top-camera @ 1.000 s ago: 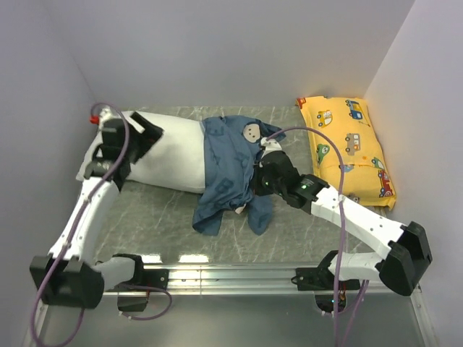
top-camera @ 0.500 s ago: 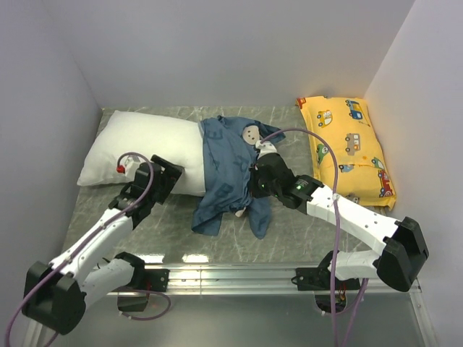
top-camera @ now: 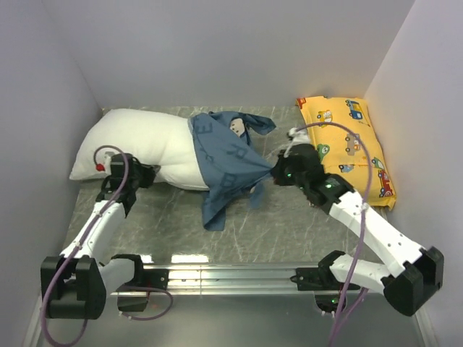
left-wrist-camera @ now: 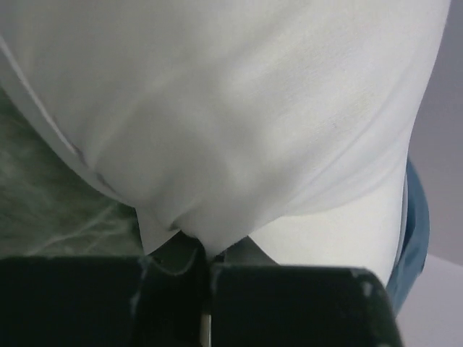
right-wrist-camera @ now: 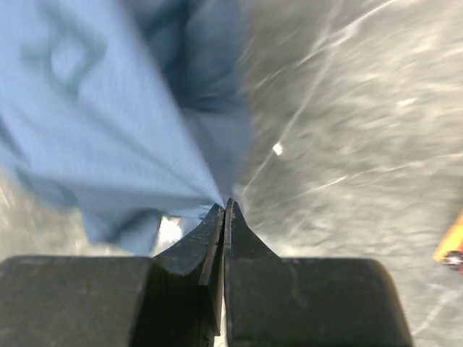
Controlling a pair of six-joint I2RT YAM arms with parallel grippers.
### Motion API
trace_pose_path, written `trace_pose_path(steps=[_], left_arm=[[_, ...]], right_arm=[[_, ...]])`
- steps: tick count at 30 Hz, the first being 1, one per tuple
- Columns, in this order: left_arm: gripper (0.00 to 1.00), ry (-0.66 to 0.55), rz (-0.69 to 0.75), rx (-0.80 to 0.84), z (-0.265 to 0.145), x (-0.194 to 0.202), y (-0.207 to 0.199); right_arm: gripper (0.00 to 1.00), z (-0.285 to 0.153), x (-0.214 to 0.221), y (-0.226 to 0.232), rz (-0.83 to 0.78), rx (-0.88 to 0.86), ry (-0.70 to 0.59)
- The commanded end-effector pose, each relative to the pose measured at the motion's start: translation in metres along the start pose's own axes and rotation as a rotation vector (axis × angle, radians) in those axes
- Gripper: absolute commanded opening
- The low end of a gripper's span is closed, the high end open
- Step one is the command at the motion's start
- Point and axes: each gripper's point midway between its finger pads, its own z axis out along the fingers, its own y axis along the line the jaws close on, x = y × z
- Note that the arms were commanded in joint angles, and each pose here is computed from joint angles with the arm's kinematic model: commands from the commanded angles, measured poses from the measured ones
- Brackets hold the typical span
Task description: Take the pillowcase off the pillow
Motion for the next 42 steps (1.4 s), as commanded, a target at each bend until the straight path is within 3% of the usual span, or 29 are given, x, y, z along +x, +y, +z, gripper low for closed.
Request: trace_pose_path(steps=[1,6,17,21,28,31,35,38,42], left_arm=[[0.0,-0.201,0.043,-0.072,-0.004,-0.076,0.01],[0.0,-0.223,0.059,-0.111,-0.005,-0.1,0.019],[0.0,-0.105,0.193,-0.082,0.006,-0.087,0.012],[0.0,-0.139,0.239,-0.099,-0.001,-0.1,0.002],[0.0,-0.126,0.279,-0.083,-0.008,-0.1,-0.008],[0.0,-0.126,0.298,-0.053,-0.012,-0.1,-0.015],[0.0,-0.041,0.351,0.038,-0.014,-0.08,-0.025],[0.0,0.006,0.402,0.024,-0.013,-0.063,-0.022],[0.0,-0.007,0.418,0.009,-0.023,-0.057,-0.01]], right_arm=[[0.0,-0.029,-0.03,-0.061,0.046,0.15,-0.108],[0.0,-0.04,-0.048,-0.077,0.117,0.174,-0.142],[0.0,-0.079,-0.106,-0.059,0.148,0.122,-0.273],[0.0,-0.096,-0.127,-0.079,0.16,0.226,-0.324],[0.0,-0.123,-0.19,-0.044,0.195,0.109,-0.406],[0.0,-0.118,-0.21,-0.041,0.193,0.102,-0.427],[0.0,-0.093,-0.231,-0.033,0.185,0.079,-0.414],[0.0,-0.06,-0.25,-0.031,0.19,0.082,-0.398],[0.0,-0.052,-0.28,-0.033,0.201,0.114,-0.446]])
